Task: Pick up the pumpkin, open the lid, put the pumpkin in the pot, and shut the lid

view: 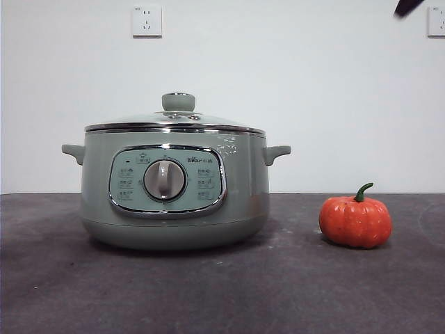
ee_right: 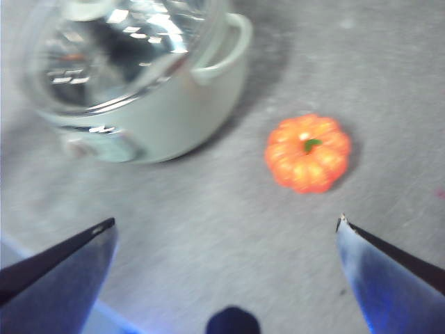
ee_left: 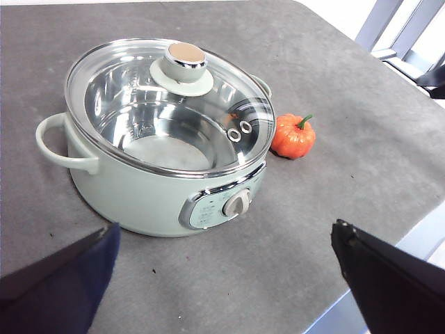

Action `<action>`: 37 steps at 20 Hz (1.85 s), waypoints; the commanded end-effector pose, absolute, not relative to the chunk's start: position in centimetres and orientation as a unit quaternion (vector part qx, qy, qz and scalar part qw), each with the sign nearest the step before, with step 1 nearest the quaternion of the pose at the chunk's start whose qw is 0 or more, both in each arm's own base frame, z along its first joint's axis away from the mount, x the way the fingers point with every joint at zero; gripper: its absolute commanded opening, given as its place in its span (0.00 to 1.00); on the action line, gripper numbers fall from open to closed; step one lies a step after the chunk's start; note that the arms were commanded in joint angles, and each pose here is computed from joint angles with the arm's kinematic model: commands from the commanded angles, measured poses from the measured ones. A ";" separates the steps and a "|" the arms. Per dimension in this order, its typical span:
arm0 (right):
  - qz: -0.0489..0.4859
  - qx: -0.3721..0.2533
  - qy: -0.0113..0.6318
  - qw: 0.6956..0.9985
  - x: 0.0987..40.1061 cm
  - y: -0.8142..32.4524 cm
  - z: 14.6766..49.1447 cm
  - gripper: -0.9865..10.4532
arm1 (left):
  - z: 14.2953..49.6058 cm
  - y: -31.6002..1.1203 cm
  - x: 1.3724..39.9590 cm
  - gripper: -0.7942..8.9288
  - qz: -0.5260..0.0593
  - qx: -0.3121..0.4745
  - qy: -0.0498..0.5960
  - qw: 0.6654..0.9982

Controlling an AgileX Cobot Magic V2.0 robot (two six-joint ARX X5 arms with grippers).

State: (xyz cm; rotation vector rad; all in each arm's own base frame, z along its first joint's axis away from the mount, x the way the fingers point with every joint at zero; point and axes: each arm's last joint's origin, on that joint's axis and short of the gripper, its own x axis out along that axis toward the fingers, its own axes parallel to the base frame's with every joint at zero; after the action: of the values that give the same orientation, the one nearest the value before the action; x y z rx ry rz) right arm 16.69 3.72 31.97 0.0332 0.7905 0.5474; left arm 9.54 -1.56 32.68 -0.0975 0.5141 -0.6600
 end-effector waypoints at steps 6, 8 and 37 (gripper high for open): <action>0.222 -0.040 0.416 0.881 23.2 6.6 28.0 0.72 | 32.8 -1.6 9.6 0.83 -0.324 -0.049 0.244 0.913; 0.220 -0.043 0.419 0.880 24.8 7.1 26.8 0.72 | 32.8 -1.6 9.6 0.83 -0.323 -0.048 0.244 0.913; 0.184 -0.063 0.465 0.864 30.0 9.2 19.8 0.08 | 32.8 -1.6 10.5 0.82 -0.313 -0.045 0.247 0.916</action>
State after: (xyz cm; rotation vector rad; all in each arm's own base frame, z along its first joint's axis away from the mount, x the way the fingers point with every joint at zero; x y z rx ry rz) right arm 30.10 9.22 19.27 -0.1443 0.9963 0.3869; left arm 10.45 -1.53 32.69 -0.0893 0.5120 -0.6452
